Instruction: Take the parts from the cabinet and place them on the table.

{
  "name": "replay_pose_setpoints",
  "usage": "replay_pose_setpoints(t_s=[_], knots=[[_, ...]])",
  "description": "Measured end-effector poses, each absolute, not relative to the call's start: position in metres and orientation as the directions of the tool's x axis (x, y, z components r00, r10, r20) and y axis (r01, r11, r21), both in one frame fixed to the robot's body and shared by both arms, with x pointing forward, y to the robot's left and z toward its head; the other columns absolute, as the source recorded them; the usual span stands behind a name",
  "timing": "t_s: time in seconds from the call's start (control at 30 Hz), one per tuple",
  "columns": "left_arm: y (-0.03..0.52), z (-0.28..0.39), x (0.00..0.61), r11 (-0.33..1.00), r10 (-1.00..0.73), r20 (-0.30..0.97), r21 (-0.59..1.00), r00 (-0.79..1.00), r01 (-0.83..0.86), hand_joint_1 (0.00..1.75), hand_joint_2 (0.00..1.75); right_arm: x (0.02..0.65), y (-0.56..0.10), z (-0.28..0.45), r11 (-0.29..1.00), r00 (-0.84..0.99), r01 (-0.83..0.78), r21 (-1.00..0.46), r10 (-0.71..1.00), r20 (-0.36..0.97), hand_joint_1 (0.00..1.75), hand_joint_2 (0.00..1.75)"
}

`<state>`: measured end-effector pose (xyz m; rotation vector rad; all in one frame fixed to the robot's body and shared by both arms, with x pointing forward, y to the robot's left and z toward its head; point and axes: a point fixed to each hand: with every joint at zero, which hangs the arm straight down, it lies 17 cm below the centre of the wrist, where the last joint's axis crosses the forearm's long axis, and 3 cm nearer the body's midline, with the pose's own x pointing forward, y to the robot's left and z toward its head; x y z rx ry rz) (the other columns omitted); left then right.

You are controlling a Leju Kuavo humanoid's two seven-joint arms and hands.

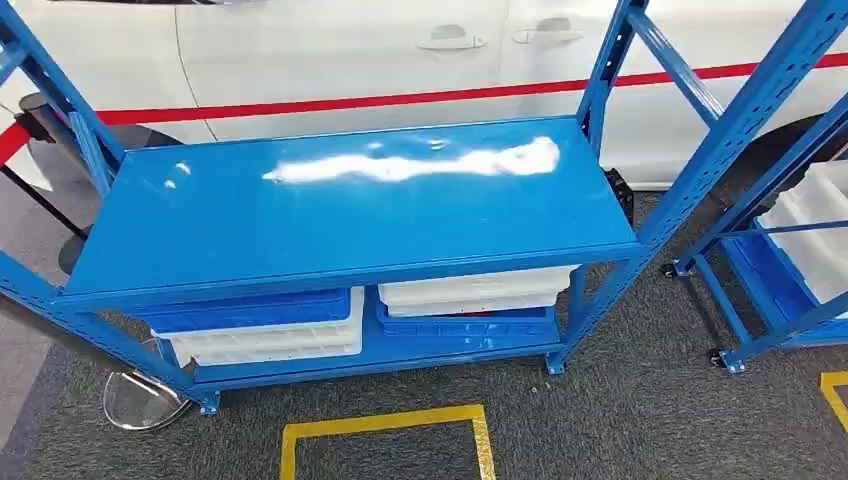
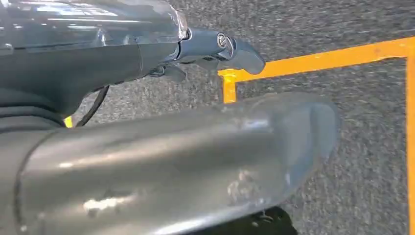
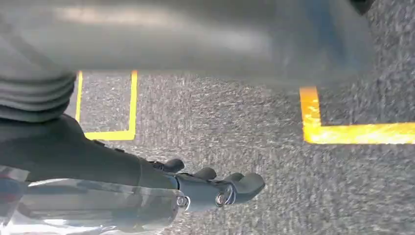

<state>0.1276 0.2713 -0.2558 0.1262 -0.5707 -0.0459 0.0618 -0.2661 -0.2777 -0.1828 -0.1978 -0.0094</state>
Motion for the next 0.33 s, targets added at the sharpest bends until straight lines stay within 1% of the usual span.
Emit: replay_pose_setpoints(t_s=[0.07,0.1,0.33], knots=[[0.2708,-0.2568,0.1254,0.991,-0.082,0.526,0.133,0.846,0.014,0.0,0.0,0.0606,-0.2654,-0.278,0.984,0.982,0.04,-0.174,-0.007,0.186,0.0,1.75],[0.2708,-0.2573,0.1246,0.991,-0.085,0.522,0.134,0.849,0.017,0.0,0.0,0.0598,-0.2647,-0.2782,0.984,0.984,0.05,-0.169,-0.019,0.179,0.0,0.0],[0.2755,-0.2595,0.1219,0.988,-0.094,0.499,0.156,0.861,0.017,0.0,0.0,0.0599,-0.2661,-0.2782,0.982,0.984,0.068,-0.175,-0.038,0.172,0.0,0.0]])
